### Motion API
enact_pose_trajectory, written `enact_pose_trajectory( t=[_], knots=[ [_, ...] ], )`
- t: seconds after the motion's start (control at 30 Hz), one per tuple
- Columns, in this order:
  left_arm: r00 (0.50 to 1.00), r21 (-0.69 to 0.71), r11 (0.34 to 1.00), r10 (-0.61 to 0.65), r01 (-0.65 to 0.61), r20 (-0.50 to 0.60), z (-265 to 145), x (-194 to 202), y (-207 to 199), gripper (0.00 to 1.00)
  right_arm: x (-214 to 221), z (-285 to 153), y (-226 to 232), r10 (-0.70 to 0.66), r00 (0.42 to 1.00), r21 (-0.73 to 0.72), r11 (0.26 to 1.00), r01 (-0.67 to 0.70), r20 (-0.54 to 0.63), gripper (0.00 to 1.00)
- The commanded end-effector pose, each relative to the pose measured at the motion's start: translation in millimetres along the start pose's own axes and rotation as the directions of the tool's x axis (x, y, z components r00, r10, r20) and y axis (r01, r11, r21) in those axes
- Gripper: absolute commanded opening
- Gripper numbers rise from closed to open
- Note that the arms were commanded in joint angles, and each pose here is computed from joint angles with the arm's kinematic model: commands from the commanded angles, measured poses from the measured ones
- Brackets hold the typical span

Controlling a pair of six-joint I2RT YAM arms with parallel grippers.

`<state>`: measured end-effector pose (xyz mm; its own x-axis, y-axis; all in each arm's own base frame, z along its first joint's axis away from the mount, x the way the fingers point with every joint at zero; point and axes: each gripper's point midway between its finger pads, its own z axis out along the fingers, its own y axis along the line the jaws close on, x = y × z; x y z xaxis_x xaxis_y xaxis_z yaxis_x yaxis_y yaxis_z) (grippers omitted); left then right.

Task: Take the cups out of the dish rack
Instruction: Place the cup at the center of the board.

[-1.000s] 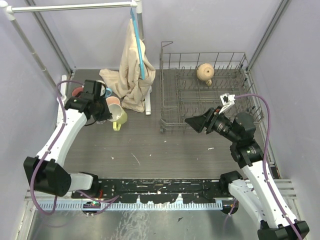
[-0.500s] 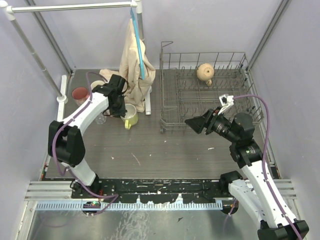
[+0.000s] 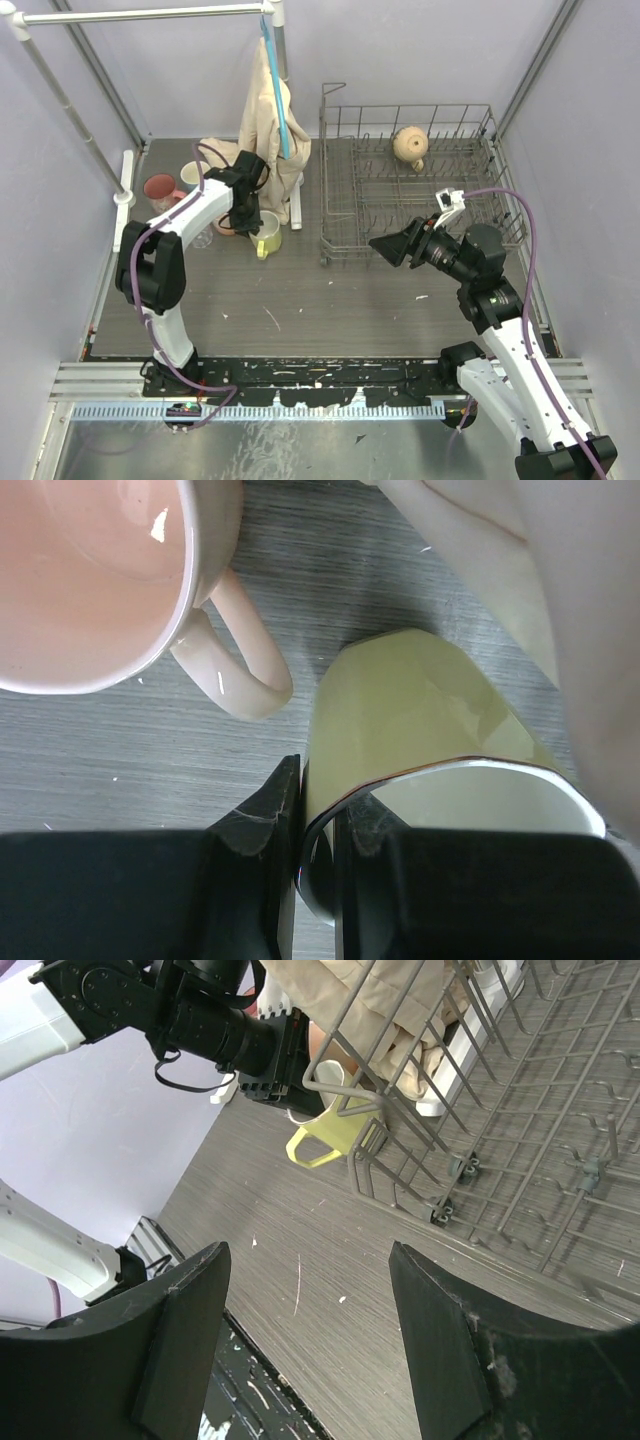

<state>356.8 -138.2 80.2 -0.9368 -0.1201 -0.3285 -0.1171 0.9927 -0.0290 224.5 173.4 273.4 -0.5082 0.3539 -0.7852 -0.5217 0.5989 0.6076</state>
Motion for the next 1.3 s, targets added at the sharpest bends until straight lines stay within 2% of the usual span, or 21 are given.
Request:
enact_pose_trajectory(
  t=[0.0, 0.07, 0.17, 0.33, 0.4, 0.7, 0.93, 1.13, 1.27],
  knots=[
    [0.998, 0.033, 0.999, -0.014, 0.012, 0.058, -4, -16, -10, 0.01, -16, 1, 7, -0.05, 0.997, -0.018, 0.999, 0.051, 0.055, 0.71],
    [0.999, 0.029, 0.999, -0.013, 0.012, 0.039, 1, -11, -9, 0.06, -17, 1, 7, -0.05, 0.997, -0.016, 0.999, 0.051, 0.055, 0.71],
    [1.0, 0.032, 0.999, -0.012, 0.011, 0.024, 3, -7, -9, 0.21, -18, 1, 6, -0.049, 0.997, -0.011, 0.999, 0.05, 0.058, 0.71],
    [0.999, 0.048, 0.999, -0.018, 0.015, 0.05, -7, -11, -11, 0.42, -17, 3, 2, -0.036, 0.998, 0.006, 0.999, 0.036, 0.058, 0.71],
    [0.997, 0.051, 0.999, -0.022, 0.018, 0.076, -15, -16, -10, 0.44, -15, 5, -2, -0.022, 0.999, 0.021, 1.0, 0.02, 0.05, 0.71],
    [0.986, 0.098, 0.995, -0.036, 0.02, 0.163, -56, -26, -8, 0.71, -21, 10, -19, -0.009, 0.997, 0.101, 0.995, 0.001, 0.08, 0.71],
    [0.952, 0.189, 0.982, -0.065, 0.008, 0.298, -117, -36, -7, 0.81, -46, 26, -59, -0.022, 0.992, 0.299, 0.954, -0.017, 0.127, 0.71],
    [0.923, 0.298, 0.955, -0.105, -0.01, 0.369, -149, -34, -14, 0.81, -101, 59, -91, -0.094, 0.984, 0.455, 0.89, 0.015, 0.153, 0.71],
    [0.92, 0.338, 0.941, -0.113, -0.021, 0.374, -156, -30, -18, 0.81, -131, 88, -117, -0.133, 0.982, 0.544, 0.838, 0.041, 0.131, 0.71]
  ],
)
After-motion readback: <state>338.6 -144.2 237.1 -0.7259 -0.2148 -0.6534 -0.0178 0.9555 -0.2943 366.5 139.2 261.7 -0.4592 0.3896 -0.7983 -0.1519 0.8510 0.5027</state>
